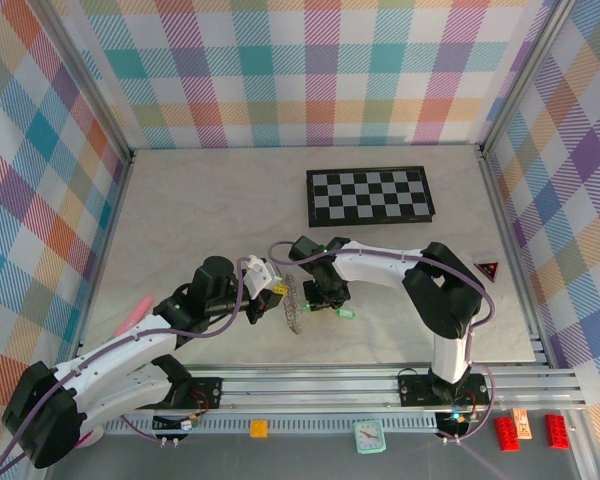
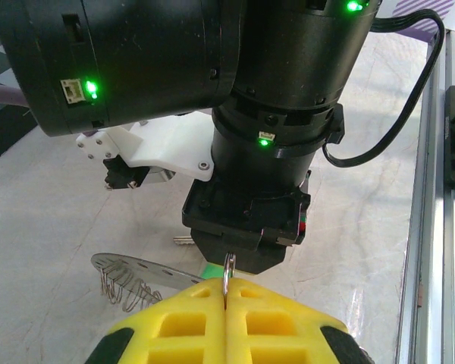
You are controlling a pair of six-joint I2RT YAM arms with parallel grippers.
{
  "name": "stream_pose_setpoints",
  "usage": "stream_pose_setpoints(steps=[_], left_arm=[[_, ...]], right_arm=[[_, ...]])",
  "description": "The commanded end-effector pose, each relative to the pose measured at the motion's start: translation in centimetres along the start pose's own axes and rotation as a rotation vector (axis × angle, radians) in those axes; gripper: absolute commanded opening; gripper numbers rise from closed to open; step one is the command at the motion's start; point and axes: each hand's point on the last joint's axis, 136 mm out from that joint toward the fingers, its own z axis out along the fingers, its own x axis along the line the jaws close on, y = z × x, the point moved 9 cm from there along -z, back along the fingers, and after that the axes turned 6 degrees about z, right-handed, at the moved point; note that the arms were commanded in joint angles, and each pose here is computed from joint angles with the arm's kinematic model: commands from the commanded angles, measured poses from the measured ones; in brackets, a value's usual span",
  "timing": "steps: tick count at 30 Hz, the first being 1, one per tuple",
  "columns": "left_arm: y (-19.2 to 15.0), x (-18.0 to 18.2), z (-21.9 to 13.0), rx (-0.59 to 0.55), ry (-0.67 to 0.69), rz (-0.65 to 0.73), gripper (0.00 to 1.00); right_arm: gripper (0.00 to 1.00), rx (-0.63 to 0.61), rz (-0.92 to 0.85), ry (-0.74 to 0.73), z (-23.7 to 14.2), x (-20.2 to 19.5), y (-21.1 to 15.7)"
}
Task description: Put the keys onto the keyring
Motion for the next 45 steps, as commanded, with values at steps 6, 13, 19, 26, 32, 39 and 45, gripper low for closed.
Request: stream_pose_setpoints(steps=[6, 13, 19, 26, 32, 39, 45], left_arm=[[1.1, -0.2, -0.3, -0.023, -0.008, 0.025, 0.0], [1.0, -0.2, -0.3, -0.024, -0.009, 0.027, 0.0], [1.0, -0.2, -0.3, -0.022, -0.011, 0.025, 0.0], [1.1, -0.2, -0.3, -0.029, -0.015, 0.028, 0.0], [1.1, -0.2, -0.3, -0.029, -0.015, 0.028, 0.0], [1.1, -0.2, -0.3, -0.027, -0.015, 0.027, 0.0], [1.1, -0.3, -0.3, -0.029, -0.015, 0.03, 0.0]], right_arm=[[0.25, 0.026, 0.014, 0.023, -0.1, 0.1, -0.7], [0.18, 0.019, 0.01, 0.027, -0.3, 0.3, -0.6], [0.15, 0.01, 0.008, 0.023, -0.7, 0.2, -0.6], [0.18, -0.002, 0.006, 0.017, -1.0, 0.2, -0.4], [0.18, -0.01, 0.001, 0.007, -1.1, 0.2, -0.3], [0.17, -0.022, -0.008, -0.01, -1.1, 0.2, -0.1], [0.19, -0.024, -0.017, -0.008, -1.2, 0.5, 0.2]])
